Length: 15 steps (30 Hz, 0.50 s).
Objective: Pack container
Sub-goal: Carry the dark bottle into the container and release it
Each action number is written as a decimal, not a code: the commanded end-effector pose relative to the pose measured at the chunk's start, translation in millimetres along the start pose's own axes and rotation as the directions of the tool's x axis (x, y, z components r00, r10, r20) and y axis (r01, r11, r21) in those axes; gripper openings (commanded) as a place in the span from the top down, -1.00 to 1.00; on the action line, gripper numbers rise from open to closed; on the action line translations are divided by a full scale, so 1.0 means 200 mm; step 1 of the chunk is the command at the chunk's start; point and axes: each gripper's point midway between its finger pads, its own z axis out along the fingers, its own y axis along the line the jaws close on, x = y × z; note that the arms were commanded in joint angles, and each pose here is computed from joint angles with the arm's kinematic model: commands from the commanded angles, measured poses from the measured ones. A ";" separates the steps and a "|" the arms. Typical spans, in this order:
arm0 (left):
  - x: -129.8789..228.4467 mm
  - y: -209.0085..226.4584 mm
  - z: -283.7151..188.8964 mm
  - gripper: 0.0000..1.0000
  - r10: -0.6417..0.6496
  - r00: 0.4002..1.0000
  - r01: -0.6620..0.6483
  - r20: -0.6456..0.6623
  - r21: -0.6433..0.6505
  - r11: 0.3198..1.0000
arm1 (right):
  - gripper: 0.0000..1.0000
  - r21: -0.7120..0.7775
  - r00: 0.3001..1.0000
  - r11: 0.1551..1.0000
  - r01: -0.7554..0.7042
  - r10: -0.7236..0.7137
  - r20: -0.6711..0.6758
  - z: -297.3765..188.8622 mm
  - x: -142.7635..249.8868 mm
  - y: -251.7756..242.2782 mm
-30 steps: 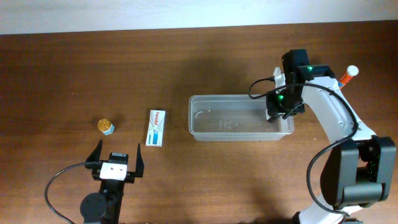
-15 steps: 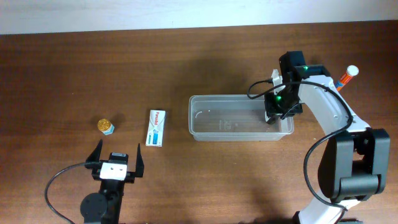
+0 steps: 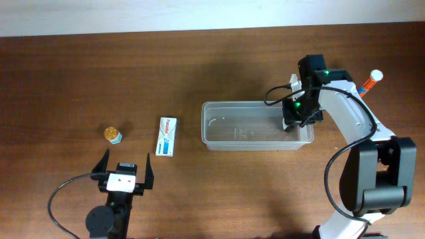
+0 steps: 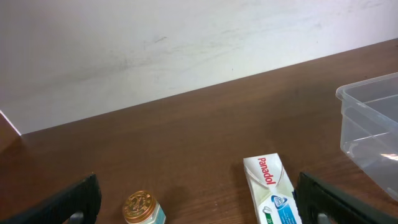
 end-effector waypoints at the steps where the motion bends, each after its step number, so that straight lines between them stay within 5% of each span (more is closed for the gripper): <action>1: 0.01 0.01 0.00 -0.99 0.015 1.000 -0.015 -0.002 -0.012 1.000 | 0.42 0.011 1.000 1.000 0.001 -0.001 -0.004 0.01 0.00 0.01; 15: 0.01 0.01 0.00 -0.99 0.015 1.000 -0.015 -0.002 -0.012 1.000 | 0.41 0.013 0.998 1.000 0.007 -0.006 -0.057 0.09 0.04 0.02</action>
